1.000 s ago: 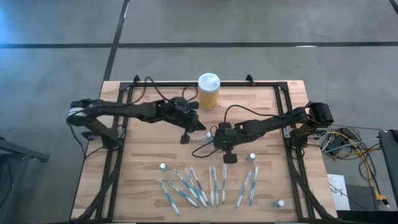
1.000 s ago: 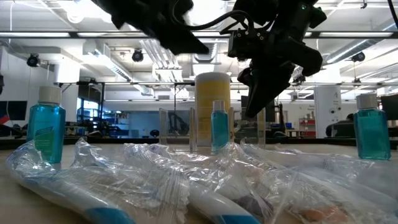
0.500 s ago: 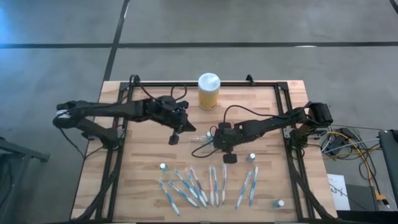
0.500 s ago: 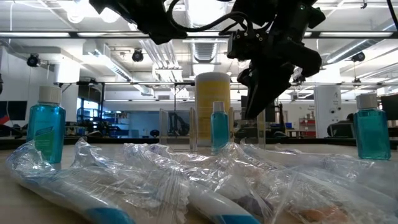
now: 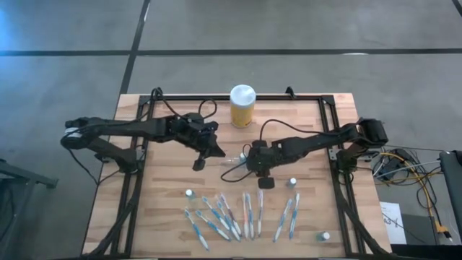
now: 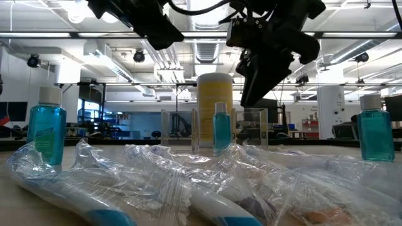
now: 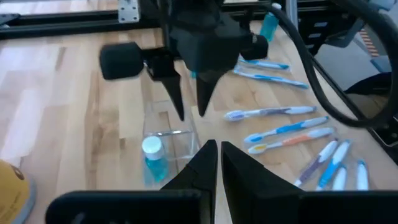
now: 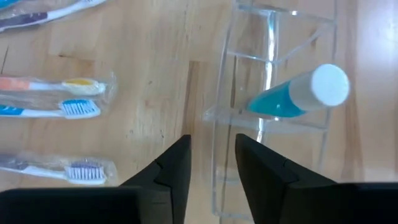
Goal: Pick & Place toothbrushing station
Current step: Adjust the transparent organizer
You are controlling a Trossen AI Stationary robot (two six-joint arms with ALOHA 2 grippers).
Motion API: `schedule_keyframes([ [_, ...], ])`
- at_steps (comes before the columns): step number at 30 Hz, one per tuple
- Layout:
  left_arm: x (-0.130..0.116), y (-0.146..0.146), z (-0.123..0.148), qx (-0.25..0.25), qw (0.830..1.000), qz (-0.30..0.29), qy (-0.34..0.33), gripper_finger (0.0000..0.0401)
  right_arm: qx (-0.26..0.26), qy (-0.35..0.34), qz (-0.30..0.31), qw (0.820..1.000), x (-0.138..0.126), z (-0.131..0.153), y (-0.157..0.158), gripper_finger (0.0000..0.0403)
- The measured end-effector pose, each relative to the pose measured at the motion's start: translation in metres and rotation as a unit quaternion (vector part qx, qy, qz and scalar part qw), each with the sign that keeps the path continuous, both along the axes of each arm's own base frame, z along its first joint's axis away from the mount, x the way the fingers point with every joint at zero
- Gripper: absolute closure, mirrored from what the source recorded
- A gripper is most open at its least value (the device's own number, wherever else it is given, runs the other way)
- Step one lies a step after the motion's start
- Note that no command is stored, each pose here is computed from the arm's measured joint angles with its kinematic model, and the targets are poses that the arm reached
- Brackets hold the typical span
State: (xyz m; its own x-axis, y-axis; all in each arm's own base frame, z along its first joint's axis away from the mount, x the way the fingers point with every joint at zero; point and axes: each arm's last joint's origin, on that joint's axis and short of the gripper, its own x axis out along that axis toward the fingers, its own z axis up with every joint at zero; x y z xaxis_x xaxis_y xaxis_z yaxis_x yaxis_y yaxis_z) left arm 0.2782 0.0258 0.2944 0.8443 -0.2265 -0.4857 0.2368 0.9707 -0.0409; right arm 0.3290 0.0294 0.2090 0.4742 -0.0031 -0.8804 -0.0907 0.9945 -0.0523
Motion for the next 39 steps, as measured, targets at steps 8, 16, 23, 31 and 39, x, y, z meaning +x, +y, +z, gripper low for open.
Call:
schedule_keyframes([
  [8, -0.022, -0.005, 0.012, 0.012, 0.999, 0.029, 0.016, 0.0387, -0.002, -0.029, -0.034, 0.999, -0.01, 0.029, -0.002, 0.0257],
  [16, -0.086, -0.026, 0.024, -0.001, 0.995, 0.092, -0.022, 0.0395, 0.034, -0.154, 0.003, 0.988, -0.041, 0.027, 0.025, 0.0285],
  [23, -0.127, -0.034, -0.012, -0.005, 0.99, 0.137, -0.027, 0.0395, 0.088, -0.233, -0.013, 0.968, -0.064, 0.01, 0.032, 0.0345],
  [31, -0.142, -0.033, -0.035, -0.023, 0.987, 0.147, -0.056, 0.0396, 0.098, -0.195, -0.039, 0.975, -0.063, -0.025, 0.033, 0.0394],
  [39, -0.146, -0.032, -0.028, -0.026, 0.984, 0.158, -0.074, 0.0396, 0.09, -0.155, -0.066, 0.982, -0.057, -0.047, 0.027, 0.0394],
])
